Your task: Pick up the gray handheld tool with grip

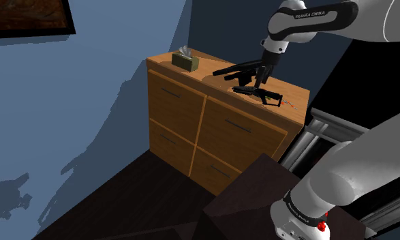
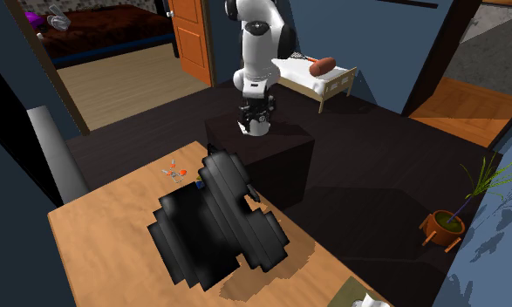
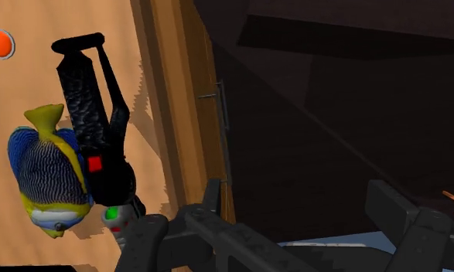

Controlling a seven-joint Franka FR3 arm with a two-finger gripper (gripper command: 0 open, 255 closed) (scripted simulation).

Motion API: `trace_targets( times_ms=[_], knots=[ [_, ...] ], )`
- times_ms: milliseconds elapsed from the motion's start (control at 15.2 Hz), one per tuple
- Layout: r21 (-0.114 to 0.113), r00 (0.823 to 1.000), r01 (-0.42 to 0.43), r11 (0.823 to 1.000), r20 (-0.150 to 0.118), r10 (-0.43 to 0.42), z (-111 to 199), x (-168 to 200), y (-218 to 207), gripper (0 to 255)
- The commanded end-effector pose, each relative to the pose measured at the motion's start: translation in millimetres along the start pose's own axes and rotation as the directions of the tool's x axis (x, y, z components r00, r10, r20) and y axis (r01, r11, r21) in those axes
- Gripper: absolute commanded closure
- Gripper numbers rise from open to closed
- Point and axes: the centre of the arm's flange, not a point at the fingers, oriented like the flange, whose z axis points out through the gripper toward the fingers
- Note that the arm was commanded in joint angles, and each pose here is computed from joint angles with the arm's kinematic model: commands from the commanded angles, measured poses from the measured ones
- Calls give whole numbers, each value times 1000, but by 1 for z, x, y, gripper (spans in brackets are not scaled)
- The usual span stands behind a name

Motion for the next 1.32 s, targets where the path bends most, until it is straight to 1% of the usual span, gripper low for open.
trace_targets(
  times_ms=[0,726,1254],
  knots=[
    [6,1000,9,1000,4,-9,10,9,26,0],
    [48,998,51,998,25,-52,62,58,159,0],
    [48,998,51,998,25,-52,102,59,160,0]
  ],
)
